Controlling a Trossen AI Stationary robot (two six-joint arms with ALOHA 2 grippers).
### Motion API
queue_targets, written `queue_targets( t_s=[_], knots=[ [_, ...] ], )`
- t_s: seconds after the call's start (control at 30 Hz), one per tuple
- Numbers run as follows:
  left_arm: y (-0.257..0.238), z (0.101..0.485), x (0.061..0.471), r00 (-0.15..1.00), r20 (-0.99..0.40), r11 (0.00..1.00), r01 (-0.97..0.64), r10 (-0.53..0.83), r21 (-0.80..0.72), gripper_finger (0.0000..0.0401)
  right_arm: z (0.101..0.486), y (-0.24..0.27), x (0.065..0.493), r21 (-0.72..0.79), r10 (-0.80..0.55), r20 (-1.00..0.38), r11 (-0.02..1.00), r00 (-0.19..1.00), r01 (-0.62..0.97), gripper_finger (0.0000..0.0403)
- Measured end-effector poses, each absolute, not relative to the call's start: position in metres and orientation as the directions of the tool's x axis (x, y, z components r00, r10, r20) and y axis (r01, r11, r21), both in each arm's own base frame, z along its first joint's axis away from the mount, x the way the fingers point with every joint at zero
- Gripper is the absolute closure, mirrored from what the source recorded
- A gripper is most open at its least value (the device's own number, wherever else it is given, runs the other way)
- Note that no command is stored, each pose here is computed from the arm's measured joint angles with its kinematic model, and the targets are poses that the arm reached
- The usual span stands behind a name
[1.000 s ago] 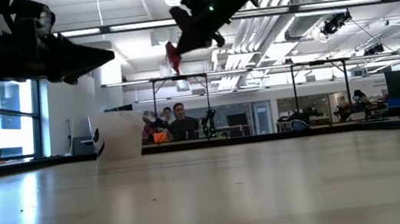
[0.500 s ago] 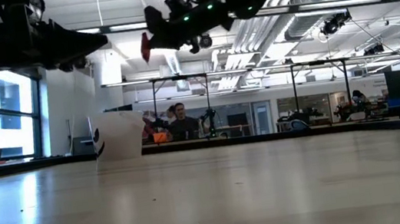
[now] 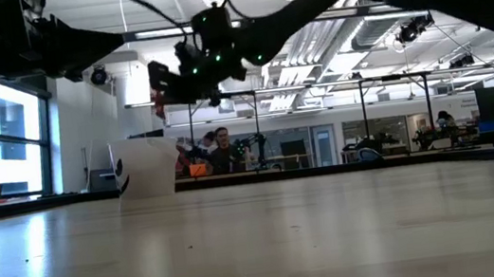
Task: Sort candy
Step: Put the red candy into the white bucket, then return to Home Position
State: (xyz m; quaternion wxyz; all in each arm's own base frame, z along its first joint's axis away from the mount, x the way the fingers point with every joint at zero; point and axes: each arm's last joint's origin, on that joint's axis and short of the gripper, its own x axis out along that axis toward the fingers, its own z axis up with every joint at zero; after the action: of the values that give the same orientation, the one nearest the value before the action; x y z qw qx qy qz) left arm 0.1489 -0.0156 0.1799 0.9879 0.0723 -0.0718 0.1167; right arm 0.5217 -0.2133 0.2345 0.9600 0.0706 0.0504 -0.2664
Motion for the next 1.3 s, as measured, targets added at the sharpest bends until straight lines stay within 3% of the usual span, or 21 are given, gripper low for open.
queue_targets(
  t_s=[0.3,0.83,0.97,1.2,1.3],
  knots=[
    [-0.015,0.182,0.146,0.961,0.165,0.963,-0.241,0.220,0.123,0.0401,0.203,-0.229,0.531,0.222,-0.503,-0.210,0.811,0.839,0.542,0.0402],
    [-0.017,0.182,0.147,0.973,0.169,0.976,-0.181,0.159,0.125,0.0401,0.194,-0.227,0.530,0.232,-0.494,-0.296,0.793,0.817,0.564,0.0397],
    [-0.017,0.182,0.147,0.973,0.169,0.976,-0.181,0.159,0.125,0.0401,0.191,-0.227,0.529,0.217,-0.497,-0.318,0.791,0.807,0.573,0.0362],
    [-0.017,0.180,0.147,0.976,0.151,0.975,-0.179,0.158,0.131,0.0401,0.197,-0.224,0.527,0.188,-0.456,-0.351,0.822,0.818,0.538,0.0258],
    [-0.017,0.180,0.147,0.976,0.146,0.974,-0.182,0.163,0.132,0.0401,0.214,-0.219,0.522,0.155,-0.450,-0.362,0.835,0.816,0.529,0.0241]
  ],
)
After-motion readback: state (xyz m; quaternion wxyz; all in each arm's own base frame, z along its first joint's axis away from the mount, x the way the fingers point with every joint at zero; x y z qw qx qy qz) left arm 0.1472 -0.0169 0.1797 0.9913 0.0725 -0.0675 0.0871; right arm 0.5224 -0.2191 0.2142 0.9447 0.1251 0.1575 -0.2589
